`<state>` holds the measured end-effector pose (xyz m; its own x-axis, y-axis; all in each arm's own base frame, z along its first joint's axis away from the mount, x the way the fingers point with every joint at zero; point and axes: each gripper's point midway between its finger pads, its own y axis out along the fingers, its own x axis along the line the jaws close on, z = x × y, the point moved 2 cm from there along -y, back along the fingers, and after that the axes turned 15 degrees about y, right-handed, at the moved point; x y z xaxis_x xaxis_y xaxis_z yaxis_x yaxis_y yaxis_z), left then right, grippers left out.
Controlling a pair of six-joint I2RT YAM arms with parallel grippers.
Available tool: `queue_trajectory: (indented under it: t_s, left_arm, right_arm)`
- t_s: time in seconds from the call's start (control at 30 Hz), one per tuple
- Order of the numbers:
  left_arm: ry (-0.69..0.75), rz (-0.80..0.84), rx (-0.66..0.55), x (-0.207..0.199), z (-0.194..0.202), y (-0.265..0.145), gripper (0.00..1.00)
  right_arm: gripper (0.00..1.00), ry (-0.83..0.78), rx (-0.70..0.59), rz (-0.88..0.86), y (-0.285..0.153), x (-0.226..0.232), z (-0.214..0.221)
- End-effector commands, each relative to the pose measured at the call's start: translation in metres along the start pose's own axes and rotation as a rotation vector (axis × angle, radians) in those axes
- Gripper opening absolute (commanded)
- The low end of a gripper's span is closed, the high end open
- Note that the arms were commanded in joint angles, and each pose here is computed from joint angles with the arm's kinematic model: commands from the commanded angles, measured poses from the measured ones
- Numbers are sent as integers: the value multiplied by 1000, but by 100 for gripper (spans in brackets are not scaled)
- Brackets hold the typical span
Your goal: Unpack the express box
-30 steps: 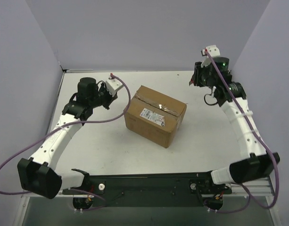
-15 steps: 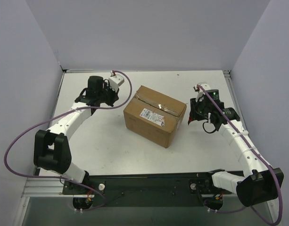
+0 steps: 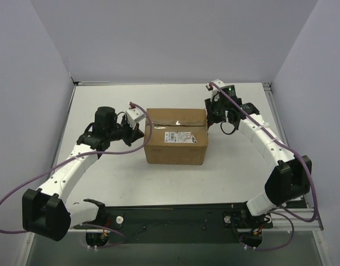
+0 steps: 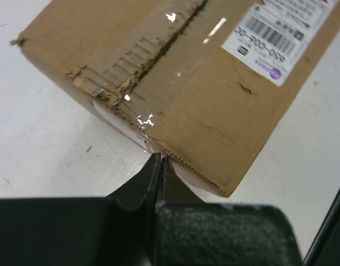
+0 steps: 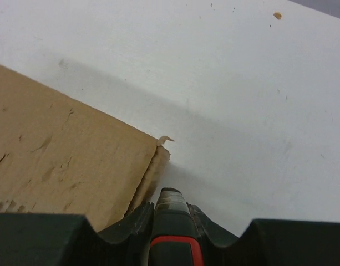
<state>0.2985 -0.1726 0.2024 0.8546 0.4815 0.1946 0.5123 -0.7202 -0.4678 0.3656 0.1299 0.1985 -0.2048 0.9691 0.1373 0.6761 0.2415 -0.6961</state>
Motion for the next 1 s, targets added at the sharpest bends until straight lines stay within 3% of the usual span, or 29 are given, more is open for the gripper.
queue_trajectory:
  t_s: [0.0, 0.07, 0.17, 0.2, 0.23, 0.33, 0.43, 0.47, 0.6, 0.63, 0.73, 0.83, 0.97]
  left_arm:
    - [40, 132, 2, -38, 11, -13, 0]
    - [59, 118, 41, -40, 20, -20, 0]
    - [140, 79, 111, -33, 22, -39, 12]
    - [158, 52, 128, -28, 19, -46, 20]
    - [179, 49, 144, -29, 17, -55, 36]
    - [230, -19, 51, -18, -34, -79, 48]
    - [275, -28, -123, -20, -102, -88, 58]
    - [302, -32, -159, -21, -122, -88, 59]
    - [395, 102, -163, -43, -139, -39, 62]
    - [427, 123, -157, -48, -140, -29, 63]
    - [546, 160, -173, -66, -152, 6, 64]
    - [615, 196, -208, -87, -168, 36, 65]
    - [659, 257, -197, -109, -175, 65, 65]
  right_arm:
    - [0, -12, -106, -39, 18, 17, -46]
    - [0, 28, -97, -22, 26, 11, -51]
    - [0, 89, -135, 8, 16, -9, -71]
    - [0, 114, -154, 28, 11, -22, -77]
    - [0, 128, -172, 30, 4, -28, -82]
    - [0, 193, -230, 35, -24, -47, -93]
    - [0, 287, -285, -36, -58, -53, -103]
    - [0, 304, -317, -50, -74, -51, -107]
    - [0, 433, -446, -124, -107, -45, -117]
    - [0, 428, -573, -162, -132, -41, -133]
    - [0, 513, -651, -220, -137, -40, -124]
    - [0, 593, -559, -337, -129, -30, -107]
    - [0, 583, -566, -300, -123, -44, -88]
